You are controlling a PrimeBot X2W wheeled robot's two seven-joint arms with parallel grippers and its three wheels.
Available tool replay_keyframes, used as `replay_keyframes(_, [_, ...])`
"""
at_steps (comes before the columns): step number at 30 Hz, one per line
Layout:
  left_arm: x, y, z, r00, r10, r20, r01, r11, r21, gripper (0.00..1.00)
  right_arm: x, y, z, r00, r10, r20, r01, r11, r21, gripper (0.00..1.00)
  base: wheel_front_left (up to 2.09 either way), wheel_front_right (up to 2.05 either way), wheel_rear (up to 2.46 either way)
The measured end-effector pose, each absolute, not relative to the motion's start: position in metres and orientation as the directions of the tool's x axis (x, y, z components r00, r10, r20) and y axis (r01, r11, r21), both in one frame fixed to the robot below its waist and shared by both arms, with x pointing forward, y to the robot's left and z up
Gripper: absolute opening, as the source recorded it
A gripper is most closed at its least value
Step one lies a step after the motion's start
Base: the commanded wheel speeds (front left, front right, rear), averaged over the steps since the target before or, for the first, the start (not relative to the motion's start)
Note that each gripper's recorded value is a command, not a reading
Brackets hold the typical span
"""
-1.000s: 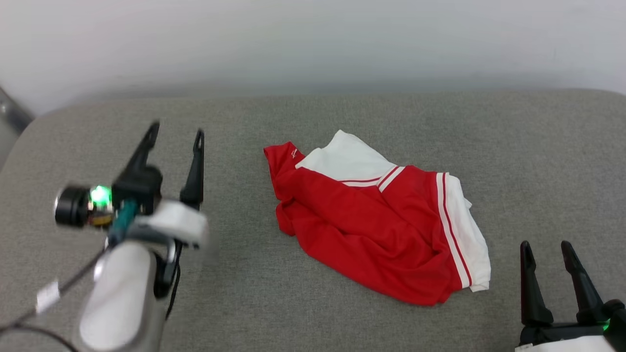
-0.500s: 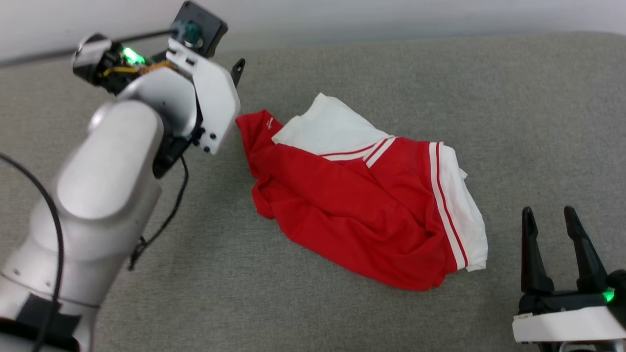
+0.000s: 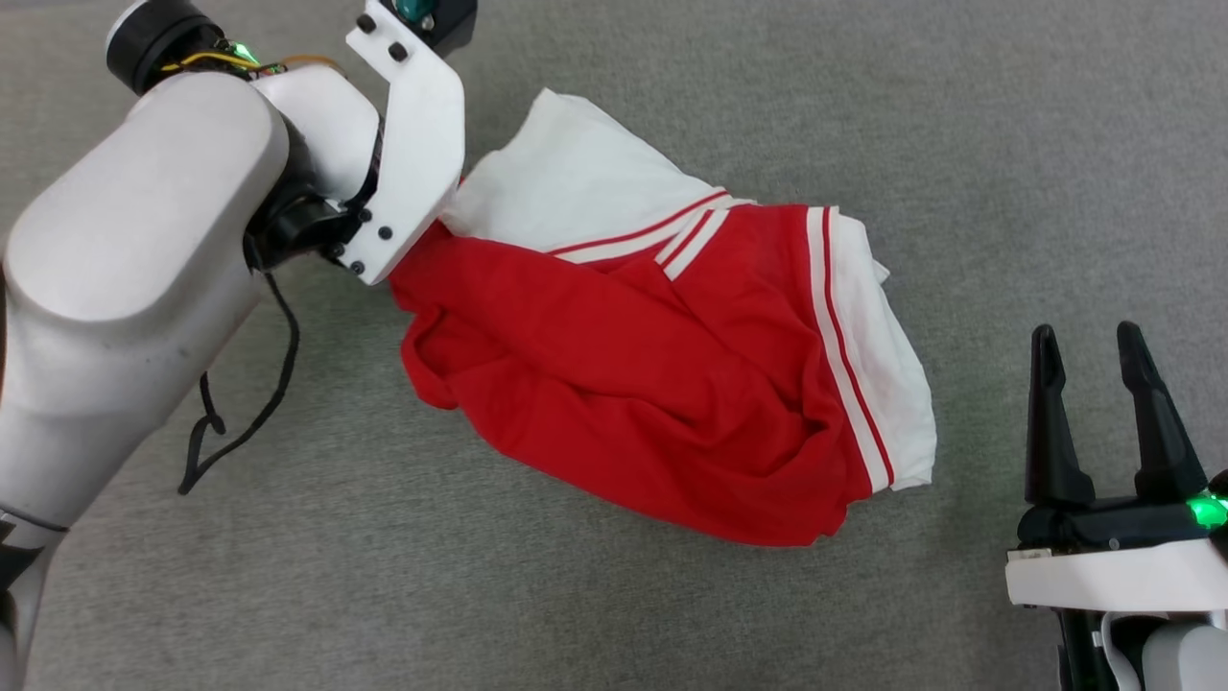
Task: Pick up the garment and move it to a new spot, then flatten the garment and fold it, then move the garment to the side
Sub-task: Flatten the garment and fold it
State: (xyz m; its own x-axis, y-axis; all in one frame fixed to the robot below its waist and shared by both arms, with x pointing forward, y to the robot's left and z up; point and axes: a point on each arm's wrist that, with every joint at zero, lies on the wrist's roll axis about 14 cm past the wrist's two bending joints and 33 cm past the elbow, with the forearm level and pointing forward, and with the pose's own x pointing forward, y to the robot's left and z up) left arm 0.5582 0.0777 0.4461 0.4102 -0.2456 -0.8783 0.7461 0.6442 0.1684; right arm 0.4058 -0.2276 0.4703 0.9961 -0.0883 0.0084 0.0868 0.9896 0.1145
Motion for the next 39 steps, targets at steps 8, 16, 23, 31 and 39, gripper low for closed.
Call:
replay_keyframes(8, [0.544, 0.078, 0.381, 0.228, -0.147, -0.963, 0.822, 0.560, 0.109, 1.00, 0.414, -0.238, 0.455, 0.993, -0.118, -0.027, 0.120, 0.987, 0.105, 1.00, 0.00, 0.00, 0.00])
replay_keyframes(16, [0.543, 0.078, 0.371, 0.200, -0.133, -0.971, 0.844, 0.526, 0.102, 0.00, 0.413, -0.245, 0.452, 0.990, -0.135, -0.037, 0.138, 0.986, 0.096, 1.00, 0.00, 0.00, 0.00])
replay_keyframes(23, [0.526, 0.079, 0.396, 0.247, -0.198, -0.949, 0.853, 0.509, 0.116, 0.00, 0.410, -0.236, 0.462, 0.994, -0.111, -0.013, 0.111, 0.989, 0.097, 1.00, 0.00, 0.00, 0.00])
replay_keyframes(31, [0.454, 0.102, 0.419, 0.235, -0.230, -0.944, 0.876, 0.470, 0.104, 0.00, 0.398, -0.219, 0.480, 0.998, -0.064, 0.028, 0.060, 0.992, 0.111, 1.00, 0.00, 0.00, 0.00])
replay_keyframes(39, [0.346, 0.135, 0.398, 0.089, -0.243, -0.966, 0.860, 0.508, -0.048, 0.00, 0.386, -0.202, 0.498, 0.997, -0.013, 0.076, 0.004, 0.993, 0.118, 1.00, 0.00, 0.00, 0.00])
